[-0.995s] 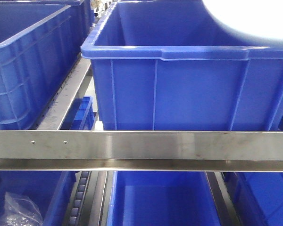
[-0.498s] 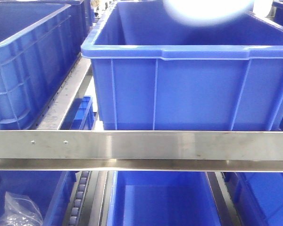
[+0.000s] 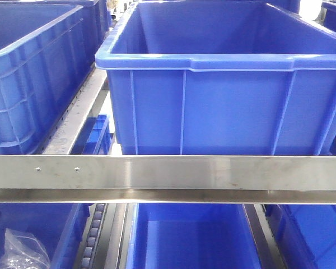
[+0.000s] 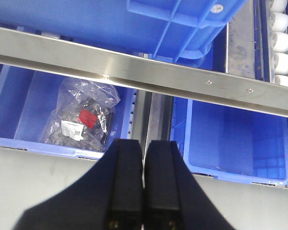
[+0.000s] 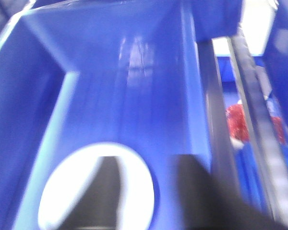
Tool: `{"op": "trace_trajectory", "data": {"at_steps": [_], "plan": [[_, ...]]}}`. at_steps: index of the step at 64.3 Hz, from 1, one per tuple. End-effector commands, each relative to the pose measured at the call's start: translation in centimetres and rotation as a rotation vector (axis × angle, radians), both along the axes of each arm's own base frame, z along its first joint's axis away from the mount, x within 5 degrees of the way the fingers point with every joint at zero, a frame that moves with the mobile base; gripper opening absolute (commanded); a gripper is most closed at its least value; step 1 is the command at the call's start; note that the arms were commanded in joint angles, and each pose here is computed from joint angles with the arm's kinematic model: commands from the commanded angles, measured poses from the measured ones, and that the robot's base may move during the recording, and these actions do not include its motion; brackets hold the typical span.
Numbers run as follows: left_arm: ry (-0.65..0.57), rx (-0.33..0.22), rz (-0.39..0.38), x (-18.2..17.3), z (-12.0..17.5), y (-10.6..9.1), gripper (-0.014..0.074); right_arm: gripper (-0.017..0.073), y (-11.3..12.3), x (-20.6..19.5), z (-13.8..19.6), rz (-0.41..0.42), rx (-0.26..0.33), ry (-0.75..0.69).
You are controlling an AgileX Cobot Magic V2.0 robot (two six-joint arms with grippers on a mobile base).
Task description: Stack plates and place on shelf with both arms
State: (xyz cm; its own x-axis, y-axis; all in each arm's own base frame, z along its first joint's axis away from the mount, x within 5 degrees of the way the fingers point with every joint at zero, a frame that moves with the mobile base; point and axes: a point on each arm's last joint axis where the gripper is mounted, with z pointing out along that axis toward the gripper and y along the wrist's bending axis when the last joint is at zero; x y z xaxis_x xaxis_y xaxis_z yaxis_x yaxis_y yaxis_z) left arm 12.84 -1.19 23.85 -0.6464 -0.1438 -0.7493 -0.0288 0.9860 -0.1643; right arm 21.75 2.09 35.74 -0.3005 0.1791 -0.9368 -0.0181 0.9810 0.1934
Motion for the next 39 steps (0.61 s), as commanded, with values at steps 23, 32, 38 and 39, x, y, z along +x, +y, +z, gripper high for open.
{"op": "trace_trajectory", "data": {"at_steps": [23, 32, 38, 39], "plan": [[-0.094, -0.013, -0.002, 0.6, 1.4, -0.1, 0.0083, 0.0025, -1.3, -12.4, -8.2, 0.012, 0.008, -0.189], [-0.094, -0.013, -0.002, 0.6, 1.4, -0.1, 0.0083, 0.0025, -1.4, -13.1, -8.3, 0.01, 0.009, -0.211], [-0.094, -0.013, -0.002, 0.6, 1.4, -0.1, 0.0083, 0.0025, -1.3, -13.1, -8.3, 0.01, 0.01, -0.211], [-0.094, -0.013, -0.002, 0.6, 1.4, -0.1, 0.0083, 0.0025, -1.3, -13.1, -8.3, 0.01, 0.01, -0.211]]}}
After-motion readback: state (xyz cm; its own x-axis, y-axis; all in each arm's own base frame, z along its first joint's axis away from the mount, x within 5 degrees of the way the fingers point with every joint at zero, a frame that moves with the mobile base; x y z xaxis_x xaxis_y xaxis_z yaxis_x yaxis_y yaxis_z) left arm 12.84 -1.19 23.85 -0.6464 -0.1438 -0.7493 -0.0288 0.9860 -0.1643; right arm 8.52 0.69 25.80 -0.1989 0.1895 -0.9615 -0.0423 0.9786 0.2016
